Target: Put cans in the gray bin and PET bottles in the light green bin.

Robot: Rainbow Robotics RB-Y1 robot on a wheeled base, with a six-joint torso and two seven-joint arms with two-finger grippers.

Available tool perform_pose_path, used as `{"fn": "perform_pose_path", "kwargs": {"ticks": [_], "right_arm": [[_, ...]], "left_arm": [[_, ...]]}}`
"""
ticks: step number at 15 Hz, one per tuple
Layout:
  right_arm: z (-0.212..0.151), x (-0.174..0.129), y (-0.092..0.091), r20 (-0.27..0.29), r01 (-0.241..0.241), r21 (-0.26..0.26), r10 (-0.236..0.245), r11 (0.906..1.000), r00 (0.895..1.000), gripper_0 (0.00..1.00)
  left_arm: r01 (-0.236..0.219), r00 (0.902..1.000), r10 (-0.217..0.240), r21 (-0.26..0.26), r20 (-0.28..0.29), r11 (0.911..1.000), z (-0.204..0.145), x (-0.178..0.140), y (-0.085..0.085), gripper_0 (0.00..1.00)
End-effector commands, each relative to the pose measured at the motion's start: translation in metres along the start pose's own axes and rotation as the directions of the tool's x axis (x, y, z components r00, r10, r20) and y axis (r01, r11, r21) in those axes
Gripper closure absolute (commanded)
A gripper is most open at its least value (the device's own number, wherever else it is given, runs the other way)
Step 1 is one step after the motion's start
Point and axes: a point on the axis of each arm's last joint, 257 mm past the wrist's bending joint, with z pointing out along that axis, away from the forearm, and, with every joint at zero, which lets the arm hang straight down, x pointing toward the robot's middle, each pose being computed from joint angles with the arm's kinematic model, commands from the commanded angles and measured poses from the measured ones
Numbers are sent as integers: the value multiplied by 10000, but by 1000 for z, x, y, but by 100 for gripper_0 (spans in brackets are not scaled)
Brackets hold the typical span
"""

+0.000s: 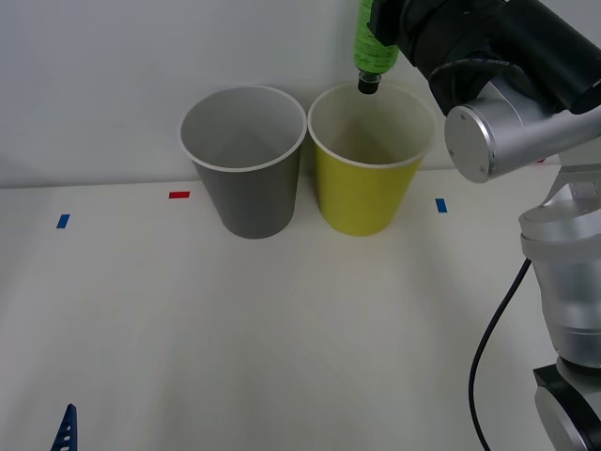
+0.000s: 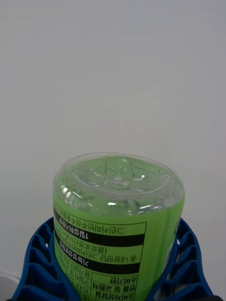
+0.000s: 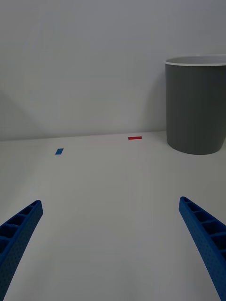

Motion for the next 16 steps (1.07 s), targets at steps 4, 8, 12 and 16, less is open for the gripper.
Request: {"fn": "perform_pose_path", "kwargs": {"ticks": [4,8,12,16], "right_arm": [[1,0,0,29,270,129,-270,9996,9996,0],[1,1,6,31,129,68,-129,9999,9999,0],[1,2,9,47,78,96,-79,9999,10000,0],[-13,4,6,133,45,226,-48,9997,9999,0]], "left_arm": [[0,10000,0,0,0,10000,0,0,0,0],[0,10000,0,0,0,10000,0,0,0,0],[0,10000,0,0,0,10000,0,0,0,0],[0,10000,0,0,0,10000,0,0,0,0]]}}
